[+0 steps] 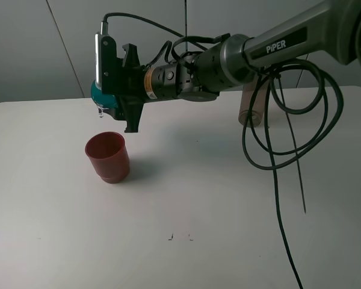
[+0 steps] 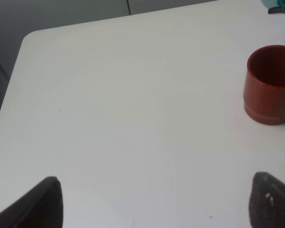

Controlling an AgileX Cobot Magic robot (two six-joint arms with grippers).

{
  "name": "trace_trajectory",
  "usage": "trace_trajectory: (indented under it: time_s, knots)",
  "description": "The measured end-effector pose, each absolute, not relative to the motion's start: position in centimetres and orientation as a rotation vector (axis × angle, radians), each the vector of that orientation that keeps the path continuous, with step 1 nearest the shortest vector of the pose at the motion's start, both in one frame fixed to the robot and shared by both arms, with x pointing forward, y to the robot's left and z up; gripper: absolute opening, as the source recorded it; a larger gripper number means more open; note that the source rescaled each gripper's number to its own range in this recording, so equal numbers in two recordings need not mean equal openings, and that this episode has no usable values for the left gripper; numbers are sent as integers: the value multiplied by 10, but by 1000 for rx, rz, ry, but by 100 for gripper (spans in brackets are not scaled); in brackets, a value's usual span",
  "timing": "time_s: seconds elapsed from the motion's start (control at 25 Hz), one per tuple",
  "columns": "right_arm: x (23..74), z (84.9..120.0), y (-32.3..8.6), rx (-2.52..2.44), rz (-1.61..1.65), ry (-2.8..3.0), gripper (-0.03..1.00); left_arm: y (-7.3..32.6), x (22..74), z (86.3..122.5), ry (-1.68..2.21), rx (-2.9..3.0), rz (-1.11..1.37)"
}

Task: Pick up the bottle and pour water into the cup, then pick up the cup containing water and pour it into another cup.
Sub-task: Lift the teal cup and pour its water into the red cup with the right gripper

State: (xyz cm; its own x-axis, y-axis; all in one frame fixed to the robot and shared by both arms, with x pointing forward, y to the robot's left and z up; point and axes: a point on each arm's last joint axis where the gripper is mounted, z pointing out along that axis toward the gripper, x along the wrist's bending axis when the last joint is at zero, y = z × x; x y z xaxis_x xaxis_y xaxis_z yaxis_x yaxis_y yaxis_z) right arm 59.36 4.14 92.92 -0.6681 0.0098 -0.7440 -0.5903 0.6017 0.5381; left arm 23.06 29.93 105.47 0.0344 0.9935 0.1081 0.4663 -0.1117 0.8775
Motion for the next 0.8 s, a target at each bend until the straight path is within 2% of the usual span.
trace_trajectory:
  time_s: [0.8]
  knots:
    - [591, 930, 44, -728, 890, 1956, 8, 299, 231, 1055, 1498, 1655, 1018]
